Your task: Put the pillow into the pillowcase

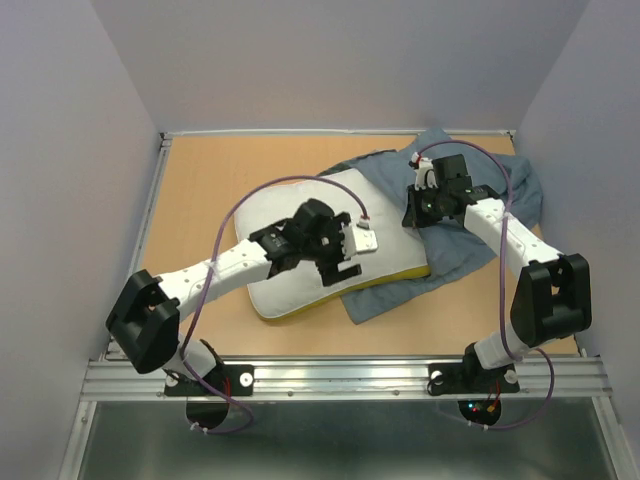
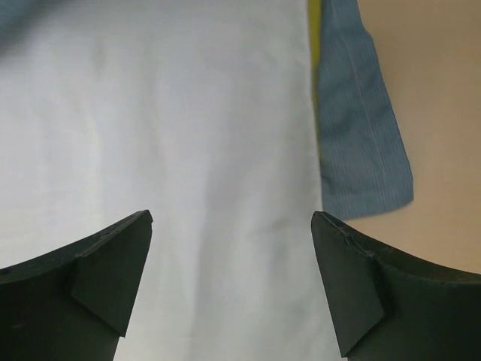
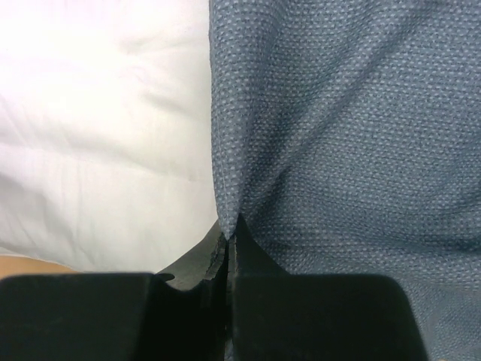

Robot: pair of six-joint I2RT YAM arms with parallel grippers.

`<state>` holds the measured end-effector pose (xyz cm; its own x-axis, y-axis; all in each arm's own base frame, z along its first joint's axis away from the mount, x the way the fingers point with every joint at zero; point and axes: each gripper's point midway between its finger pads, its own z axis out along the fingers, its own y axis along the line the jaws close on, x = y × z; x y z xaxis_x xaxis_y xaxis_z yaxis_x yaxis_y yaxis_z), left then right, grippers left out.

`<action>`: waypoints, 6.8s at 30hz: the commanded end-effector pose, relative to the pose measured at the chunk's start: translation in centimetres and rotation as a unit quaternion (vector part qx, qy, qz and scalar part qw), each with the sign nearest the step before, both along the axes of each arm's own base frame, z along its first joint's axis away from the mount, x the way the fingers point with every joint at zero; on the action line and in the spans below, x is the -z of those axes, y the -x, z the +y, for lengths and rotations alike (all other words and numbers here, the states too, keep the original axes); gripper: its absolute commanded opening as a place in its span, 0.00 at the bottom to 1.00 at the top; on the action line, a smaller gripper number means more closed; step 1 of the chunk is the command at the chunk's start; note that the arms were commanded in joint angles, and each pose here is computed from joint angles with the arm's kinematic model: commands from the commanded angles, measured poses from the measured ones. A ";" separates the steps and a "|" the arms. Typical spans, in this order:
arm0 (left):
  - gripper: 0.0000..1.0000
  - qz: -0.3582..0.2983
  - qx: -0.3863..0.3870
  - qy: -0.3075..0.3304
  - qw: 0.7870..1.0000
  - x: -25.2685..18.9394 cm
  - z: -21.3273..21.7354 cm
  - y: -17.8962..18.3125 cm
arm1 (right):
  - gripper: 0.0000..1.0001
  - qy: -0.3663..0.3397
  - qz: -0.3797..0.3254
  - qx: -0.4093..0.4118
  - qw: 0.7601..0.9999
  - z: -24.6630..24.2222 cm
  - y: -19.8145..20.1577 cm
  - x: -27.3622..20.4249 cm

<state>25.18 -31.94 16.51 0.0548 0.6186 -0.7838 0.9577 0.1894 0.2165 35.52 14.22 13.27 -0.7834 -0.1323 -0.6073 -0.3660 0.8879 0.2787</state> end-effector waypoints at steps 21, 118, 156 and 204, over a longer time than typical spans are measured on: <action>0.00 -0.033 -0.012 0.141 0.989 -9.3 -8.1 -0.6 | 0.01 -0.123 -0.063 -0.075 0.988 4.5 0.3 -7.4; 0.75 0.093 0.045 0.112 0.988 -5.3 0.9 4.5 | 0.70 0.001 -0.174 -0.056 0.983 7.7 -10.1 -7.4; 0.37 0.230 -0.009 0.000 0.973 8.3 10.8 -7.7 | 0.01 -0.022 -0.131 -0.236 0.963 16.5 -10.9 -1.4; 0.99 0.003 -0.193 0.039 0.980 -2.1 13.0 -5.0 | 0.76 -0.074 -0.116 -0.017 0.990 5.4 -3.1 -7.7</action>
<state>34.68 -18.84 17.87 -0.3862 0.2388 -0.8910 0.6836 0.7226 -0.1027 41.57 25.90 27.21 -0.5545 0.0365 -0.8314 -0.5590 0.7237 0.4046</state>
